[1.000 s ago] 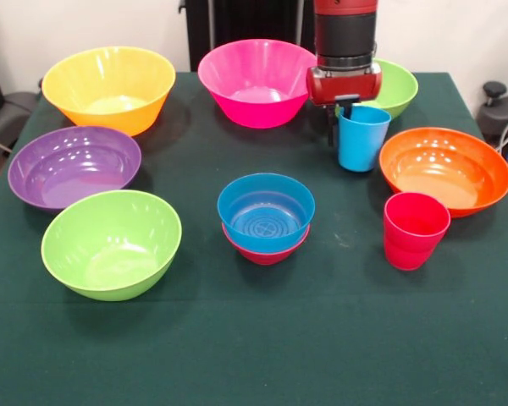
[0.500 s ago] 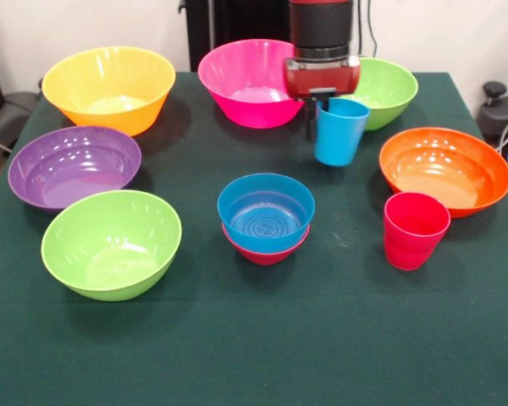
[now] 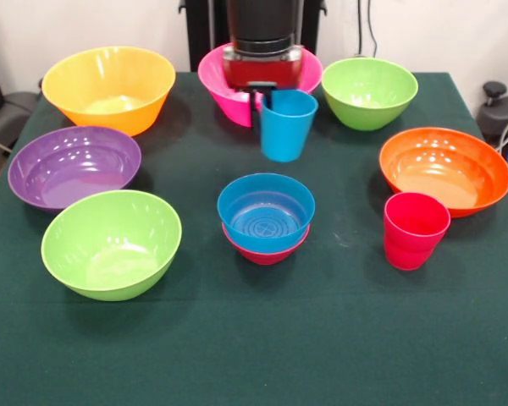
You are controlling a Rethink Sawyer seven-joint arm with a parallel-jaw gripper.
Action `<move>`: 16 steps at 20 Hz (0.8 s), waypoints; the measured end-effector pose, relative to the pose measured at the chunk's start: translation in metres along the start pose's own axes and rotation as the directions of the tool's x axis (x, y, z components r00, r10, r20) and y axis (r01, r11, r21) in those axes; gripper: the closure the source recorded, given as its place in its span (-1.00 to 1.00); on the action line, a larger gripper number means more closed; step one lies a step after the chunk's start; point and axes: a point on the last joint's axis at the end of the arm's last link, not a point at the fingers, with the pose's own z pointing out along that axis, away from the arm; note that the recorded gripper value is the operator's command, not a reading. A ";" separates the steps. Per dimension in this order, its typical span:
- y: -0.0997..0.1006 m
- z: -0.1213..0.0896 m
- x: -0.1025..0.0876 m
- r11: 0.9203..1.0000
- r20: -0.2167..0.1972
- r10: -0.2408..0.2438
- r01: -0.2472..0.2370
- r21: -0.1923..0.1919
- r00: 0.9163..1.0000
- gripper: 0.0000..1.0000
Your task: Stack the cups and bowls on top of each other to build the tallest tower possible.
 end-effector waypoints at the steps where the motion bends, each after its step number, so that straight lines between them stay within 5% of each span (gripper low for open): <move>1: -0.009 -0.003 -0.014 1.000 -0.019 0.021 -0.021 0.002 1.000 1.00; 8: -0.019 -0.016 -0.060 0.998 -0.055 0.067 -0.067 -0.006 0.996 1.00; 13: -0.003 -0.039 -0.104 0.993 -0.122 0.103 -0.108 -0.036 0.987 1.00; 16: 0.004 -0.049 -0.115 0.993 -0.154 0.105 -0.113 -0.043 0.982 1.00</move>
